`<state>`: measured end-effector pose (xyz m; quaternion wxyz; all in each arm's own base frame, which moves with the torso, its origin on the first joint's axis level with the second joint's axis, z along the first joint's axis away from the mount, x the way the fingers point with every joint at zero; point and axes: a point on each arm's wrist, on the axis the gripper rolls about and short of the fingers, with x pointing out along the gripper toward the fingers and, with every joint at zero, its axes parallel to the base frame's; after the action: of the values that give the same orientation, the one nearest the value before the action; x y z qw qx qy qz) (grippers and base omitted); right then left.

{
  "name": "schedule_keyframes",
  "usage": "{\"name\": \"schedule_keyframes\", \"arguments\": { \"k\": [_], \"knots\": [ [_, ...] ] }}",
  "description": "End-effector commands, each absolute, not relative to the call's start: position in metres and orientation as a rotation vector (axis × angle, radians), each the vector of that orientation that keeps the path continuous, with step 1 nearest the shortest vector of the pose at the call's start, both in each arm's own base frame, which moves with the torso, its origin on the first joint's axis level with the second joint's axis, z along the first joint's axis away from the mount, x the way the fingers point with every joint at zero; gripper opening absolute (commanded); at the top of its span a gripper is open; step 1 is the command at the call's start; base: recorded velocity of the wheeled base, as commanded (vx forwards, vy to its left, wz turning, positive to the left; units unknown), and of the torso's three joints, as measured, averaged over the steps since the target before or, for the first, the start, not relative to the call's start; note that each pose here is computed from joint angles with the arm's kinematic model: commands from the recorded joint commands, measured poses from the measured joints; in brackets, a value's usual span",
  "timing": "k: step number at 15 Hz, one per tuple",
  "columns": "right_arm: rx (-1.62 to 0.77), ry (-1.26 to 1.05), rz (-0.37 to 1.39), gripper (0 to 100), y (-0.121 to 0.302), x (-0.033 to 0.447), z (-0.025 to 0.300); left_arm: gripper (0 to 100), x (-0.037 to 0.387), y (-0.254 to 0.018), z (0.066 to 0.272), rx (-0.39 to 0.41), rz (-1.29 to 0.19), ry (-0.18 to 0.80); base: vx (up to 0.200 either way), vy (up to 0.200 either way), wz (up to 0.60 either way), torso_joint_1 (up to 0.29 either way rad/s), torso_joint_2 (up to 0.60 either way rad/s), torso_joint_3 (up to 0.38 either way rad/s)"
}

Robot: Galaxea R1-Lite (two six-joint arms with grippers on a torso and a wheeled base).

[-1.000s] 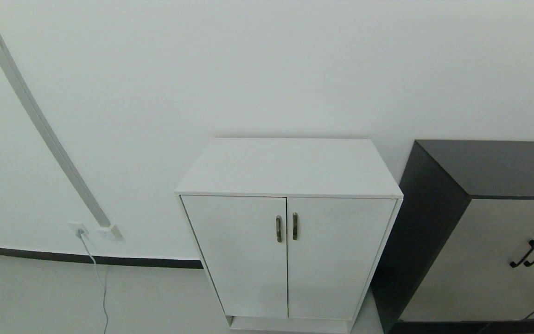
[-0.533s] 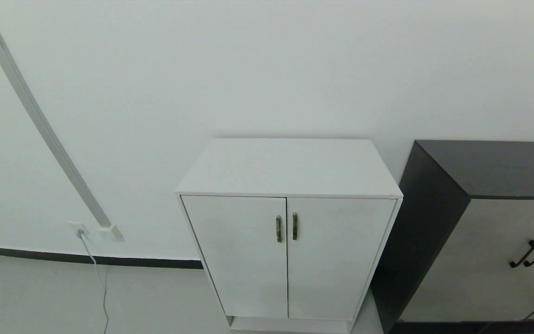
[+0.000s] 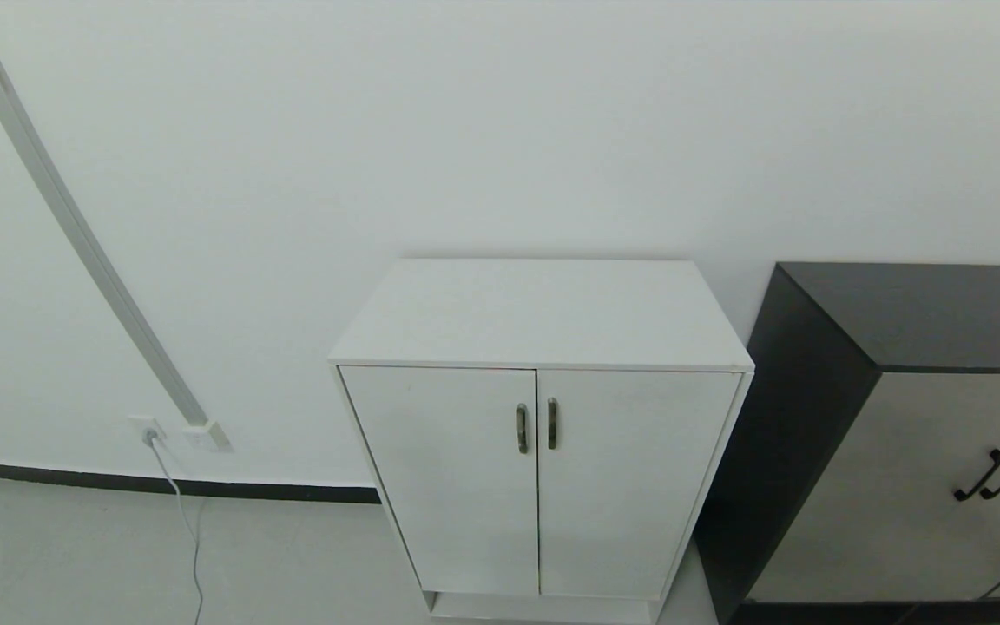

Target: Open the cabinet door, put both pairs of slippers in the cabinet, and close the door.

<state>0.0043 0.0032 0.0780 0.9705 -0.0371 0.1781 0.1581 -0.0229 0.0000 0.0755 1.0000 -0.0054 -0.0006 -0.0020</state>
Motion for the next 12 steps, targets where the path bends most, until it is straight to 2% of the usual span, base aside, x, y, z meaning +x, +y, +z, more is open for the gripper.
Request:
{"name": "schedule_keyframes", "arguments": {
  "k": [1,6,12],
  "knots": [
    [-0.057,0.24,0.223,0,0.002,-0.005,0.078,0,-0.023,0.0,0.075,-0.011,-0.005,0.0,0.0,0.0,0.0,0.0,0.0,0.0],
    [-0.054,0.101,0.173,0,0.001,-0.015,0.077,0,-0.023,0.0,0.075,-0.011,-0.005,0.0,0.0,0.0,0.0,0.0,0.0,0.0],
    [-0.055,0.097,0.15,0,0.001,-0.016,0.077,0,-0.023,0.0,0.075,-0.011,-0.005,0.0,0.0,0.0,0.0,0.0,0.0,0.0]
  ]
}}
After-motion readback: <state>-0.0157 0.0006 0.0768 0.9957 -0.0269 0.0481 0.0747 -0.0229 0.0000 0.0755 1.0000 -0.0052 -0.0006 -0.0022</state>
